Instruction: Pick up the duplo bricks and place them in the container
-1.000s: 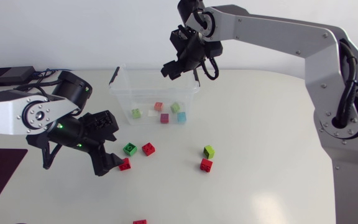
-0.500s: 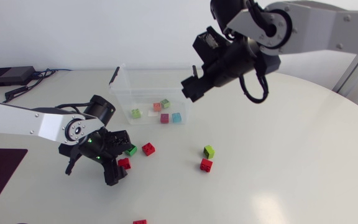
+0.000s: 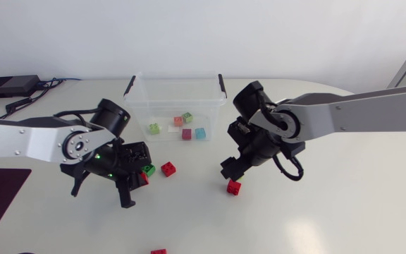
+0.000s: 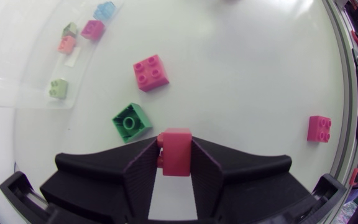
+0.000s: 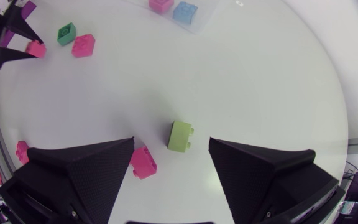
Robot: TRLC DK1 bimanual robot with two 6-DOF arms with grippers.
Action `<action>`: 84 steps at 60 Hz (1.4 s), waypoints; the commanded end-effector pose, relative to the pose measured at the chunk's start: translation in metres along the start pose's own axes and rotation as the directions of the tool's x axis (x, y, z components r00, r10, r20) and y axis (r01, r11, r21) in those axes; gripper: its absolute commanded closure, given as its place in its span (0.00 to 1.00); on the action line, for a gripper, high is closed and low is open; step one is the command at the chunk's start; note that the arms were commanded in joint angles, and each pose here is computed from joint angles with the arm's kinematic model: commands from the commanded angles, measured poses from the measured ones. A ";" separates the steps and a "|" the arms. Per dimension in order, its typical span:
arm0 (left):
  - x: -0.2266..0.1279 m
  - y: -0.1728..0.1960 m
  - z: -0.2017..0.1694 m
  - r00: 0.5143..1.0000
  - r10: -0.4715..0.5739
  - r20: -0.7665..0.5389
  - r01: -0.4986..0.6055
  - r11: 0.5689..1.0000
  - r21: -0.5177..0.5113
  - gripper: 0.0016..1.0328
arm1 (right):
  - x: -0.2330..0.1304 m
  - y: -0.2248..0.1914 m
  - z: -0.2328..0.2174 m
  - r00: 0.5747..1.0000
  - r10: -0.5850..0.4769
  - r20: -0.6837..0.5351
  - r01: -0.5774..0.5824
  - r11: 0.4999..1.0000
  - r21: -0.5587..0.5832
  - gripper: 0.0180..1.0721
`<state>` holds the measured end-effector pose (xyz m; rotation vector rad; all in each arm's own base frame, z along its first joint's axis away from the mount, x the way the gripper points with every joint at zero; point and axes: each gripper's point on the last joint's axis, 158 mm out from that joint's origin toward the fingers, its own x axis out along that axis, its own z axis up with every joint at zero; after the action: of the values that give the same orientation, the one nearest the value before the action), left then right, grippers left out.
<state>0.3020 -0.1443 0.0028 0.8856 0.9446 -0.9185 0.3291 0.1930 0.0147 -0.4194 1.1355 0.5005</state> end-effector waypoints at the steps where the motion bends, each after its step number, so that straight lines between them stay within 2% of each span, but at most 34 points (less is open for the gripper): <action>1: -0.025 0.010 0.015 0.997 0.056 0.051 -0.056 0.998 -0.008 0.75 | 0.014 -0.008 0.002 1.000 -0.012 -0.020 0.014 0.998 0.054 0.25; 6: -0.057 0.024 0.037 0.984 0.117 0.137 -0.112 0.993 -0.039 0.75 | 0.026 -0.015 0.002 0.999 -0.016 -0.038 0.019 0.997 0.077 0.28; 9: -0.075 0.033 0.052 0.970 0.152 0.191 -0.140 0.987 -0.075 0.75 | 0.031 -0.018 0.002 0.999 -0.018 -0.046 0.022 0.996 0.083 0.35; 16: -0.097 0.053 0.077 0.938 0.204 0.279 -0.163 0.973 -0.163 0.75 | 0.040 -0.018 0.002 0.998 -0.017 -0.060 0.022 0.996 0.090 0.51; 20: -0.111 0.073 0.092 0.905 0.262 0.335 -0.191 0.954 -0.230 0.75 | 0.046 -0.018 -0.002 0.997 -0.016 -0.081 0.023 0.995 0.094 0.53; 26: -0.122 0.096 0.107 0.871 0.312 0.379 -0.203 0.932 -0.301 0.75 | 0.053 -0.017 -0.010 0.994 -0.012 -0.113 0.022 0.995 0.093 0.64; 29: -0.125 0.111 0.117 0.852 0.341 0.397 -0.207 0.916 -0.344 0.75 | 0.056 -0.016 -0.014 0.992 -0.010 -0.129 0.021 0.996 0.090 0.73; 35: -0.127 0.140 0.126 0.824 0.387 0.415 -0.205 0.885 -0.418 0.75 | 0.054 -0.015 -0.019 0.989 -0.008 -0.145 0.020 0.996 0.084 0.75; 43: -0.113 0.187 0.134 0.794 0.441 0.418 -0.197 0.837 -0.510 0.74 | 0.025 -0.019 -0.005 0.996 -0.010 -0.091 0.018 0.996 0.084 0.75; 55: -0.083 0.224 0.138 0.795 0.458 0.399 -0.186 0.809 -0.558 0.73 | -0.026 -0.018 0.023 1.000 -0.014 0.000 0.014 0.997 0.078 0.75; 56: -0.080 0.228 0.137 0.795 0.460 0.395 -0.187 0.806 -0.562 0.72 | -0.032 -0.018 0.028 1.000 -0.015 0.017 0.014 0.997 0.077 0.75; 58: -0.074 0.234 0.135 0.799 0.461 0.387 -0.183 0.798 -0.574 0.64 | -0.038 -0.017 0.033 0.999 -0.016 0.032 0.013 0.997 0.075 0.75; 59: -0.070 0.239 0.134 0.801 0.462 0.381 -0.180 0.792 -0.584 0.48 | -0.043 -0.018 0.039 0.999 -0.016 0.047 0.012 0.997 0.075 0.75; 60: -0.069 0.241 0.133 0.801 0.464 0.379 -0.178 0.788 -0.589 0.39 | -0.047 -0.017 0.042 0.998 -0.016 0.057 0.012 0.997 0.074 0.75; 61: -0.068 0.241 0.133 0.801 0.463 0.378 -0.177 0.788 -0.590 0.35 | -0.050 -0.017 0.045 0.998 -0.016 0.063 0.012 0.997 0.073 0.75; 62: -0.066 0.243 0.131 0.803 0.464 0.374 -0.176 0.784 -0.595 0.19 | -0.054 -0.017 0.050 0.997 -0.017 0.075 0.012 0.997 0.072 0.75; 64: -0.065 0.243 0.130 0.805 0.463 0.371 -0.175 0.783 -0.597 0.09 | -0.061 -0.017 0.059 0.995 -0.018 0.097 0.011 0.997 0.072 0.75; 68: -0.074 0.241 0.128 0.797 0.475 0.373 -0.183 0.779 -0.600 0.05 | -0.074 -0.017 0.076 0.990 -0.021 0.141 0.011 0.997 0.070 0.75; 79: -0.132 0.220 0.115 0.758 0.521 0.392 -0.224 0.773 -0.593 0.05 | -0.095 -0.016 0.125 0.970 -0.022 0.241 0.007 0.998 0.064 0.75; 84: -0.146 0.190 0.102 0.784 0.493 0.377 -0.242 0.803 -0.544 0.05 | -0.099 -0.016 0.151 0.959 -0.024 0.281 0.006 0.998 0.064 0.75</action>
<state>0.4852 -0.1432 0.2030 0.3147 0.4630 -0.4763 0.4087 0.2354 0.1671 -0.3021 0.8579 0.4908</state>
